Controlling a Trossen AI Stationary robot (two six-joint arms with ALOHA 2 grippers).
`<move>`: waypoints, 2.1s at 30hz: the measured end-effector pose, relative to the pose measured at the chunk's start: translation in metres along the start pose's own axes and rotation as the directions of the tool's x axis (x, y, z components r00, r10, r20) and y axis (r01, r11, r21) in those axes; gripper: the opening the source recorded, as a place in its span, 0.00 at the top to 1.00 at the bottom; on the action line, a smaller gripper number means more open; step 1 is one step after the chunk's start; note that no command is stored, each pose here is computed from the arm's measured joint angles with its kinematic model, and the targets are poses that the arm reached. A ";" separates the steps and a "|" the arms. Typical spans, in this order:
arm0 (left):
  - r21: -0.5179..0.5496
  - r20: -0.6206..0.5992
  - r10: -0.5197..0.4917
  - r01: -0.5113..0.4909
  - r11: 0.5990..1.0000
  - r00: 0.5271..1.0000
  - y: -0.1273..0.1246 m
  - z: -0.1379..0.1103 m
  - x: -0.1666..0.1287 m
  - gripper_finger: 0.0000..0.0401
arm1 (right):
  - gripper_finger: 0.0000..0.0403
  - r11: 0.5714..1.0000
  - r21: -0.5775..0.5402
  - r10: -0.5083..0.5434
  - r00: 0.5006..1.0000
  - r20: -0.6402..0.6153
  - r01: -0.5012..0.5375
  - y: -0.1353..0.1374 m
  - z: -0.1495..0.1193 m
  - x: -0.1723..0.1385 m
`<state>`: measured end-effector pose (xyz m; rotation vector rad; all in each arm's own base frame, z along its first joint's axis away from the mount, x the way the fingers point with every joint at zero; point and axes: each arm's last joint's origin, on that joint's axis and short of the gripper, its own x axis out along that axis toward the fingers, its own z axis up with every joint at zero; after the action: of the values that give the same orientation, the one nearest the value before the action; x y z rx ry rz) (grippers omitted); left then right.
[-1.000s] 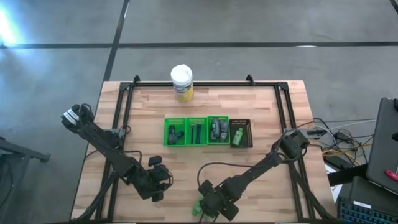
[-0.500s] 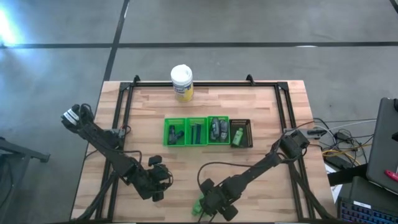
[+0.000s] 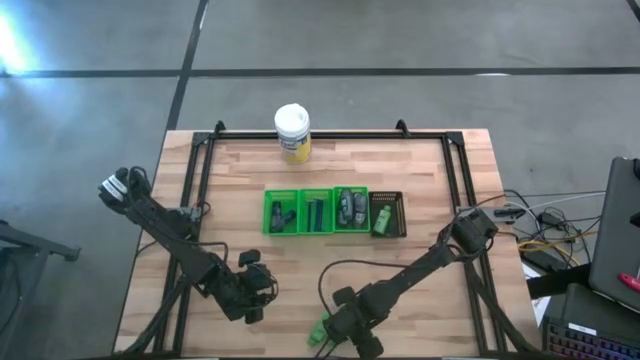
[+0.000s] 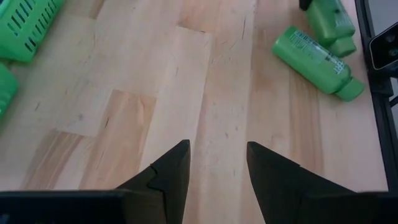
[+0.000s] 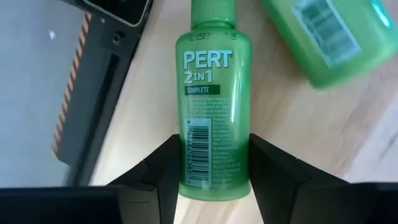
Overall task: Pick & Place Travel size toiletries
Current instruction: Put the green shampoo into the black bin
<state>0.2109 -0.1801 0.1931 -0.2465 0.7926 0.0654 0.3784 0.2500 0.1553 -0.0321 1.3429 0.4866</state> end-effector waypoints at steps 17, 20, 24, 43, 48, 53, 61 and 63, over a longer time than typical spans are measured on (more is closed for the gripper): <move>0.037 0.014 0.017 -0.017 0.999 1.000 0.005 0.007 0.004 0.59 | 0.62 0.251 0.968 -0.395 0.910 0.126 -0.025 0.008 -0.096 -0.122; 0.033 0.017 0.020 -0.021 0.999 1.000 0.007 0.008 0.005 0.59 | 0.61 0.074 0.991 -0.454 0.881 0.135 -0.114 -0.008 -0.124 -0.136; 0.043 0.026 0.021 -0.022 0.999 0.999 0.007 0.009 0.005 0.59 | 0.62 -0.067 0.975 -0.547 0.825 0.140 -0.210 -0.042 -0.154 -0.153; 0.042 0.056 0.045 -0.048 0.998 0.997 0.007 0.011 0.005 0.59 | 0.58 -0.201 0.954 -0.566 0.822 0.071 -0.221 -0.129 -0.206 -0.144; 0.042 0.063 0.053 -0.055 0.998 0.997 0.008 0.011 0.005 0.59 | 0.49 -0.178 0.960 -0.586 0.807 0.072 -0.215 -0.129 -0.205 -0.146; 0.042 0.063 0.053 -0.055 0.998 0.997 0.008 0.011 0.005 0.59 | 0.42 -0.180 0.960 -0.589 0.805 0.070 -0.216 -0.129 -0.205 -0.146; 0.040 0.060 0.050 -0.052 0.998 0.997 0.008 0.011 0.005 0.59 | 0.39 -0.063 0.958 -0.576 0.794 0.195 -0.281 -0.117 -0.187 -0.159; 0.043 0.055 0.043 -0.045 0.998 0.998 0.007 0.011 0.005 0.59 | 0.39 0.061 0.957 -0.544 0.794 0.271 -0.284 -0.107 -0.172 -0.165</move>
<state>0.2209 -0.1706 0.1951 -0.1851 0.7453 0.0959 0.2338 0.0498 0.2408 1.1280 0.7211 -0.7511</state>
